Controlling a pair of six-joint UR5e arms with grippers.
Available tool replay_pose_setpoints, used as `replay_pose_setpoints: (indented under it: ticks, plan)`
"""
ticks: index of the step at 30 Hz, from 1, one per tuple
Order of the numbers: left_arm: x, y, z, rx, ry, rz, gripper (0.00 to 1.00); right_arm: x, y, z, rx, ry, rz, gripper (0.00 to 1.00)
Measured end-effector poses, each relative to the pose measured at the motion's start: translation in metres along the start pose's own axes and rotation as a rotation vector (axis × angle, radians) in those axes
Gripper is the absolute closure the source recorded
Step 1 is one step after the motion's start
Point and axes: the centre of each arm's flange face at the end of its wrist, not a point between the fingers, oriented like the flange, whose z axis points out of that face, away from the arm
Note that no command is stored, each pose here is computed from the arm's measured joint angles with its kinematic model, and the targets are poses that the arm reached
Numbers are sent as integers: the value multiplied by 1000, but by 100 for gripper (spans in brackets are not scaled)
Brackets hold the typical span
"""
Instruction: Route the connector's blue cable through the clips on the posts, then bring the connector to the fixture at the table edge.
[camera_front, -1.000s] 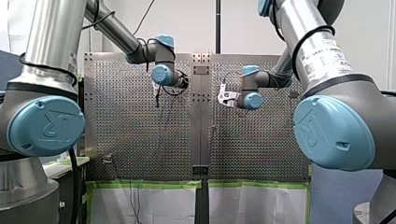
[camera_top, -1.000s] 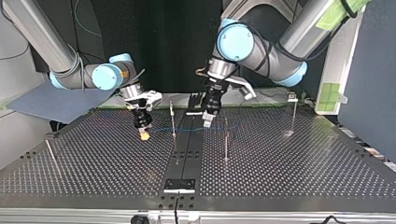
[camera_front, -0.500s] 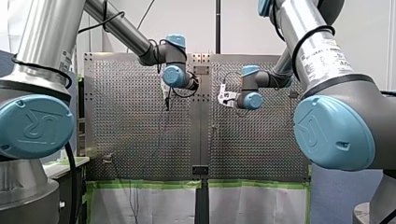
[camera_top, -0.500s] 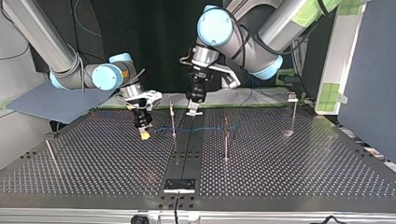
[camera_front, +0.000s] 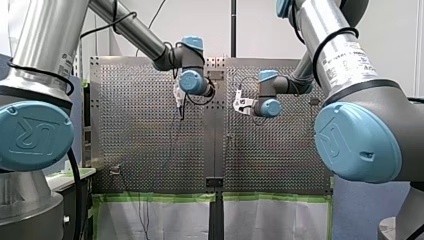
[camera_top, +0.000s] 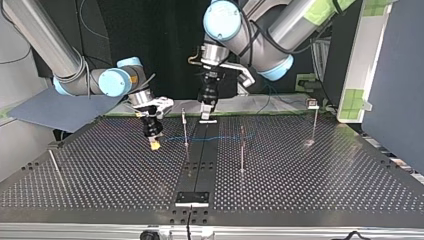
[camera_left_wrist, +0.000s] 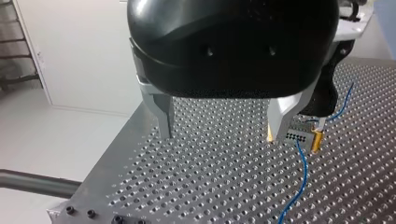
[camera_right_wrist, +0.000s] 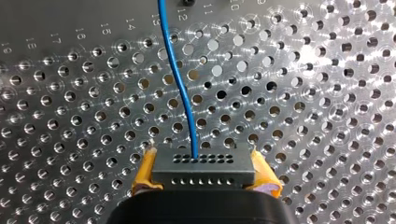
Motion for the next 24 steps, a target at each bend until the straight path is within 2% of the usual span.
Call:
replay_pose_setpoints:
  ticks: [5,11,15,21,24]
  plan:
    - [6,1,13,-28,-24,8,0,0,0,0,0,1,0,100]
    - [12,6,35,-85,-45,38,0,0,0,0,0,1,0,100]
    - [30,19,47,-122,-11,72,0,0,0,0,0,1,-1,100]
    - [58,32,57,-150,40,107,0,0,0,0,0,0,0,100]
    - [63,36,63,-156,42,111,0,0,0,0,0,0,0,100]
